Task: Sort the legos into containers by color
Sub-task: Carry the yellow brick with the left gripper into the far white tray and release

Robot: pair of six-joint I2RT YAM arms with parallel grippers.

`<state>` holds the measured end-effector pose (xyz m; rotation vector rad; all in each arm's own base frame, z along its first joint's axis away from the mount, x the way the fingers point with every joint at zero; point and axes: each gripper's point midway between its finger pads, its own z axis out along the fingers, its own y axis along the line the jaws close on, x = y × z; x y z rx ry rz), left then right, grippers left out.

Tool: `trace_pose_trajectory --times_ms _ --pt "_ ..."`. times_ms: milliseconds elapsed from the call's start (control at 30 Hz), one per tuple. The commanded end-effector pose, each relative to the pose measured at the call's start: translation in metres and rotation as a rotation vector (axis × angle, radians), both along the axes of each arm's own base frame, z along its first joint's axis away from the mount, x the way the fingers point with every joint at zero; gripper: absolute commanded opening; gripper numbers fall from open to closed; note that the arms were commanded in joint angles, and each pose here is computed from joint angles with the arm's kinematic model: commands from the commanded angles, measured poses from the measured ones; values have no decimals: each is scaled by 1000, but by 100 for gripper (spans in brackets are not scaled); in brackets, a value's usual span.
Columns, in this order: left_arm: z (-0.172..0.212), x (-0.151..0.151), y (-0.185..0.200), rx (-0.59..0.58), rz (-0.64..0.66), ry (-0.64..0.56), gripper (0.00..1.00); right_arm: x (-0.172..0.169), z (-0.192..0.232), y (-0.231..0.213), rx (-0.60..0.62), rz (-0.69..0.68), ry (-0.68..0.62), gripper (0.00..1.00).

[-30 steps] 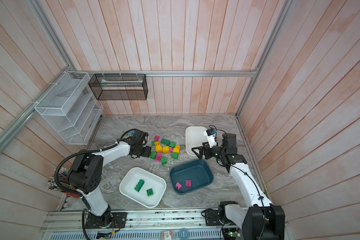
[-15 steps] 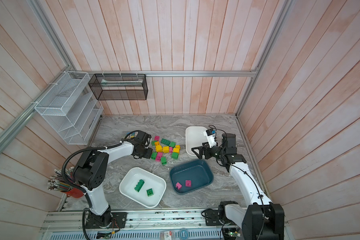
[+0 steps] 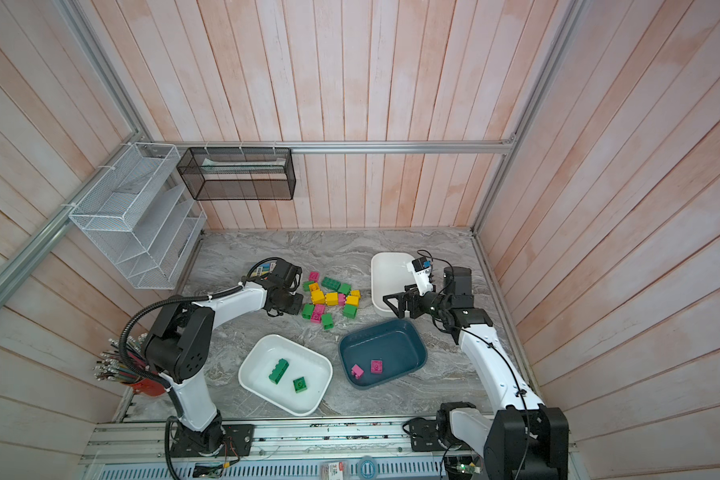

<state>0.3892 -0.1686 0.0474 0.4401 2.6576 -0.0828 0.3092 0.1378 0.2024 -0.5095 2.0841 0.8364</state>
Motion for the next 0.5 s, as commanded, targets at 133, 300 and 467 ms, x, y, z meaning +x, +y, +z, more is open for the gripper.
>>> trace_pose_trajectory --times_ms 133,300,467 --pt "126 7 -63 -274 -111 -217 32 6 5 -1 -6 -3 -32 98" --pt "140 11 -137 -389 -251 -215 32 12 4 -6 -16 -41 -43 98" --pt "131 7 -208 -465 -382 -190 32 22 8 -22 -28 -112 -59 98"
